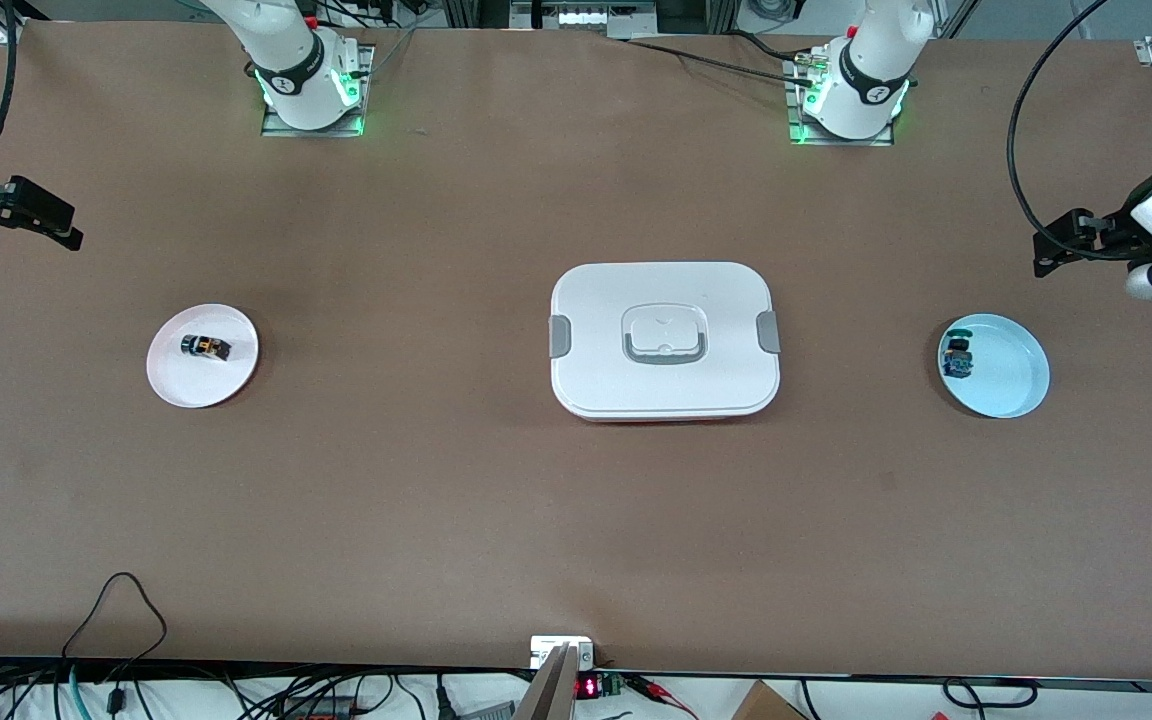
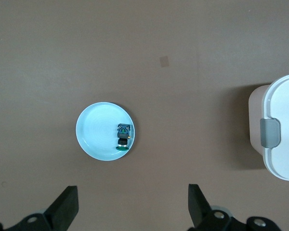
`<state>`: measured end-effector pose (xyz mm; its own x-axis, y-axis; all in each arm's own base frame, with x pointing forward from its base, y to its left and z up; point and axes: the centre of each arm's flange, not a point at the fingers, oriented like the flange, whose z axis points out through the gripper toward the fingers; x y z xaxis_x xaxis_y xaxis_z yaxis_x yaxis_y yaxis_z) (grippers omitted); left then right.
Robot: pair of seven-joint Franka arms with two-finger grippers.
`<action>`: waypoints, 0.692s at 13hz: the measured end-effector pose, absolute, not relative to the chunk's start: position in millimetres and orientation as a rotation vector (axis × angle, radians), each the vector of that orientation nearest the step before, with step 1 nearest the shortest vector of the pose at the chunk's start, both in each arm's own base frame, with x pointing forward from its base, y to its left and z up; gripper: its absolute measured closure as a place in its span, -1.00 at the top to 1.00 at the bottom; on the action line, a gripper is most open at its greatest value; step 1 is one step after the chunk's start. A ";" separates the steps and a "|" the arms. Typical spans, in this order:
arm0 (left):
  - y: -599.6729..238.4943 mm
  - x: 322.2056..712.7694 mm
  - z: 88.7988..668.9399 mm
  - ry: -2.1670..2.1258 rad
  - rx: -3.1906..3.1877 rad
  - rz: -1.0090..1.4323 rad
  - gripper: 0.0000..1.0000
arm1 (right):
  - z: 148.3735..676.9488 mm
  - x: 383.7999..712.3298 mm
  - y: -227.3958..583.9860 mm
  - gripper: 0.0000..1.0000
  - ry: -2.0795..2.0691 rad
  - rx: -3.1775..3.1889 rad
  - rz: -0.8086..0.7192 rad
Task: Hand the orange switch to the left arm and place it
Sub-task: 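Reach the right gripper toward the orange switch on the white plate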
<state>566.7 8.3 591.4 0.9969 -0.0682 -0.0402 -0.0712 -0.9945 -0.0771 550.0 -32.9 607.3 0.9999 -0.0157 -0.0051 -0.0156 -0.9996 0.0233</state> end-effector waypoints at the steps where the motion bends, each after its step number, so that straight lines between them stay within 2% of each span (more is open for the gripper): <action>1: 8.3 566.7 591.4 0.107 -3.061 0.057 1.00 | 606.9 549.5 -32.9 1.00 -0.025 3.118 -0.015; 9: 8.3 566.7 591.4 0.107 -3.061 0.057 1.00 | 588.1 554.6 -32.9 1.00 -0.023 3.118 -0.103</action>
<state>566.7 8.3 591.4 0.9969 -0.0682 -0.0402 -0.0712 -0.9945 -0.0771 554.6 -32.9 588.1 0.9977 -0.0155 -0.0660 -0.0140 -0.9997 0.0221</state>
